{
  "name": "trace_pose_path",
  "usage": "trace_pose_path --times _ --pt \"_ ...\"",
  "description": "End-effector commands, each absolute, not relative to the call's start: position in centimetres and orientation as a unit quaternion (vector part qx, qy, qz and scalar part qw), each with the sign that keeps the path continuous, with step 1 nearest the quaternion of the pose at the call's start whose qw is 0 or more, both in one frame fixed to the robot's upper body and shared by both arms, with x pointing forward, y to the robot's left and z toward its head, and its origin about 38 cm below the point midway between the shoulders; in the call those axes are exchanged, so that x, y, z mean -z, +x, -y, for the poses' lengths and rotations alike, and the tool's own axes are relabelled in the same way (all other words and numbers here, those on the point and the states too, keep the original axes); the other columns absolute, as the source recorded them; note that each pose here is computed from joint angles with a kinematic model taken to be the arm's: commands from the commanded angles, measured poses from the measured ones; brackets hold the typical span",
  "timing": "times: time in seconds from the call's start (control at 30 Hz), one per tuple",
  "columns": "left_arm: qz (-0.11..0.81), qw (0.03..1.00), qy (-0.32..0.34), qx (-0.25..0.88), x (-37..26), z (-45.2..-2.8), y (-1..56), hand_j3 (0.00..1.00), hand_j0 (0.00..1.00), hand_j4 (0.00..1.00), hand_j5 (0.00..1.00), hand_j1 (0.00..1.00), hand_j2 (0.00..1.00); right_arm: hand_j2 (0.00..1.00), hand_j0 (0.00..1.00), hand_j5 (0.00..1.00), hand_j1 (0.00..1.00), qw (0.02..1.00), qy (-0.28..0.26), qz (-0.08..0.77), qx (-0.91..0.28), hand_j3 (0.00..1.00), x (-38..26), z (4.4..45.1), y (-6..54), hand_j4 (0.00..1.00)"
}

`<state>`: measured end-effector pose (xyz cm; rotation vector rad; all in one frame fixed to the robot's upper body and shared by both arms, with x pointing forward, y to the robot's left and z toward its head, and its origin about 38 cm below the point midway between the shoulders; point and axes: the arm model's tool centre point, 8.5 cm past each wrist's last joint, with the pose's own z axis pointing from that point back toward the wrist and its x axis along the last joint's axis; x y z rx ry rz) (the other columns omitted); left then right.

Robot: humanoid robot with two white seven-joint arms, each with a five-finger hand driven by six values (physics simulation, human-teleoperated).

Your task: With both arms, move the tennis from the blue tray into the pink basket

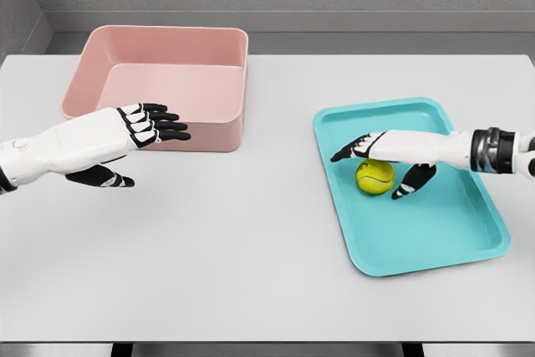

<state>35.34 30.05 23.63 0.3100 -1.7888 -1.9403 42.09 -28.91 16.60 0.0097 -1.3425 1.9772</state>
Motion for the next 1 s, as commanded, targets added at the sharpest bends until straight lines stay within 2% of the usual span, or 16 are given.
trace_pose_path --times 0.0,0.27,0.43,0.73,0.97 --pt "0.655 0.242 0.112 0.707 -23.7 -30.1 35.3 1.0 1.0 1.0 1.0 1.0 1.0 1.0 1.0 1.0 1.0 0.369 0.005 0.524 -0.768 1.0 -16.6 28.9 42.1 1.0" --pt "0.655 0.242 0.112 0.707 -23.7 -30.1 35.3 1.0 1.0 1.0 1.0 1.0 1.0 0.96 0.96 0.96 0.96 0.375 0.003 0.521 -0.767 0.96 -16.3 29.3 42.3 0.96" --pt "0.655 0.242 0.112 0.707 -23.7 -30.1 35.3 1.0 1.0 1.0 1.0 1.0 1.0 0.87 0.87 0.87 0.87 0.374 0.007 0.518 -0.77 0.87 -16.1 29.2 42.1 0.87" --pt "0.654 0.242 0.111 0.708 -23.6 -30.0 35.3 1.0 1.0 1.0 1.0 1.0 1.0 0.83 0.83 0.83 0.83 0.373 0.011 0.515 -0.771 0.83 -15.8 29.1 42.0 0.83" --pt "0.654 0.242 0.111 0.709 -23.5 -30.0 35.3 1.0 1.0 1.0 1.0 1.0 1.0 0.72 0.72 0.72 0.72 0.374 0.013 0.514 -0.772 0.72 -15.5 29.1 42.0 0.72"
